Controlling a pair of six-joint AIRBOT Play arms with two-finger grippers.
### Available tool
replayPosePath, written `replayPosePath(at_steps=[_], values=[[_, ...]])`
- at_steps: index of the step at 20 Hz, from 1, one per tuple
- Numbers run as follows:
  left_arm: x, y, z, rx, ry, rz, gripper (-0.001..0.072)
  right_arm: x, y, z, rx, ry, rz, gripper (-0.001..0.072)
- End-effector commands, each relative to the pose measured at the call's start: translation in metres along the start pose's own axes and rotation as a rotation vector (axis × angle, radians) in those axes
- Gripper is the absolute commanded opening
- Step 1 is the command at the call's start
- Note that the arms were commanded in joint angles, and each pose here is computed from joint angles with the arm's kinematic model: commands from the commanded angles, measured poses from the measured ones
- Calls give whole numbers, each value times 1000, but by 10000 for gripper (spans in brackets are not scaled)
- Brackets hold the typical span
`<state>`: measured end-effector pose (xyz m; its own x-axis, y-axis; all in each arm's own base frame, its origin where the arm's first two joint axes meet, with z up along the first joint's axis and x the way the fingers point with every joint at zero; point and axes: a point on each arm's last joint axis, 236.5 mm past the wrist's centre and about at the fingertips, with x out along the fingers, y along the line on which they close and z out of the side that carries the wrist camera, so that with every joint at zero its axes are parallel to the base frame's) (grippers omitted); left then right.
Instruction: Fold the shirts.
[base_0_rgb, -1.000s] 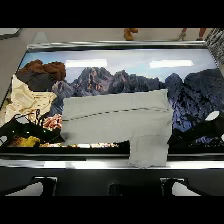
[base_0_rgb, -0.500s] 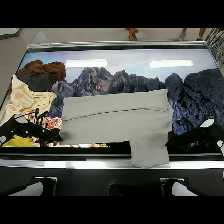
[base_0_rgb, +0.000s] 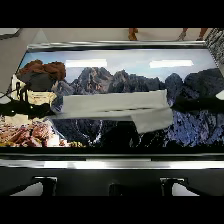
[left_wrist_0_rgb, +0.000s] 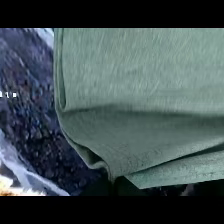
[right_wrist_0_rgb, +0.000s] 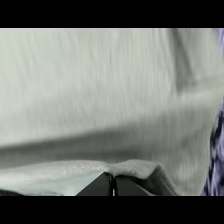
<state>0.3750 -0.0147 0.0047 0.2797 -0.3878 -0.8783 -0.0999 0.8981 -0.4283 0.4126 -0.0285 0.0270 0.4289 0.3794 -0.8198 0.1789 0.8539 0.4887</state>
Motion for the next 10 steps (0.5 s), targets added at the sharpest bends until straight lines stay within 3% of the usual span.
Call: replayPosePath(at_steps=[1,5,10], values=[[6,4,52,-36,-45,3,21,16,21,76,66,-143,81,37],[50,3,87,-118,-5,-101,21,65,18,114,197,-175,193,37],[97,19,96,-156,48,-107,22,121,1,111,224,-153,156,39]])
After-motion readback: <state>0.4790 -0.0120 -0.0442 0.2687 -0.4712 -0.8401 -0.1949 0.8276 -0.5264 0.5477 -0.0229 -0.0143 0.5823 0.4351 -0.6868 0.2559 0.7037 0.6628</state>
